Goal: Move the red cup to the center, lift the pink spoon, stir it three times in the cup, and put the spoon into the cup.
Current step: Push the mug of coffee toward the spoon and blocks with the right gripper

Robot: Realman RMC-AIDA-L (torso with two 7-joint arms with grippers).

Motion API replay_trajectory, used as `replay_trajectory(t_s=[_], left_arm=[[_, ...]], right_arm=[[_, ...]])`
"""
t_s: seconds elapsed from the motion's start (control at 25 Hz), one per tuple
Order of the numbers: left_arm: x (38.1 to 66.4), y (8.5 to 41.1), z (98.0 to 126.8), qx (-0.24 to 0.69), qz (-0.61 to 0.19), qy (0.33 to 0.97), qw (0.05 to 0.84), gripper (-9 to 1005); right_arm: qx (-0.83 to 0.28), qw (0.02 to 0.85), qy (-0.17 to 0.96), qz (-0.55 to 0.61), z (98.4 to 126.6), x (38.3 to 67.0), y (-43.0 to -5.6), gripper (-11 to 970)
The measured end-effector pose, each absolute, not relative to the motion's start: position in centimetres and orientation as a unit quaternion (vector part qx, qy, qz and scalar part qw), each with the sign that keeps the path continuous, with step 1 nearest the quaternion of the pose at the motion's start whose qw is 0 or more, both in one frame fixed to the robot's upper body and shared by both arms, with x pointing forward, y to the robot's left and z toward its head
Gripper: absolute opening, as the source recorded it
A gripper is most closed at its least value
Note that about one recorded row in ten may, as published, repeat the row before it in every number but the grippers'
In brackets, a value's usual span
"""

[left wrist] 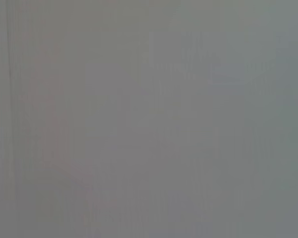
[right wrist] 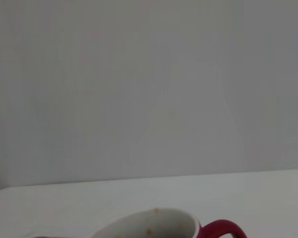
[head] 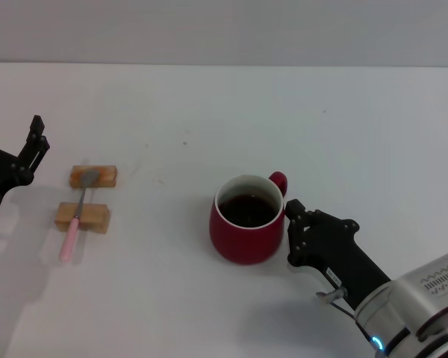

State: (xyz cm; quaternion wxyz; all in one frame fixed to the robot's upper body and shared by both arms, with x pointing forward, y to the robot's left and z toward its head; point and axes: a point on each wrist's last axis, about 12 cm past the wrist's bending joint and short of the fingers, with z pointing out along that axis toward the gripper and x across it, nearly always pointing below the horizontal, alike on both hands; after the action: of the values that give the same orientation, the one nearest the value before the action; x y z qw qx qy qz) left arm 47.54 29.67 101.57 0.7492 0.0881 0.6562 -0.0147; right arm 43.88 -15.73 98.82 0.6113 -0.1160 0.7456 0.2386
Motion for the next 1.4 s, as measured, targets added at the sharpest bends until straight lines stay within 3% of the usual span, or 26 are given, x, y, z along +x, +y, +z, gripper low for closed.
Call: replay_trajectory(t_s=[0.6,1.4], left_arm=[[47.4,29.7,101.6,0.087,-0.014,0.654,0.751,842],[47.4,29.7,101.5,0.088,-0.014,0.656,0.75,841]], right_arm=[[-0.13,0.612,0.743,0.238,99.2,45.2,-15.3,-1],[-0.112,0.61,0.751,0.227,98.7,44.6,-16.1,-1]])
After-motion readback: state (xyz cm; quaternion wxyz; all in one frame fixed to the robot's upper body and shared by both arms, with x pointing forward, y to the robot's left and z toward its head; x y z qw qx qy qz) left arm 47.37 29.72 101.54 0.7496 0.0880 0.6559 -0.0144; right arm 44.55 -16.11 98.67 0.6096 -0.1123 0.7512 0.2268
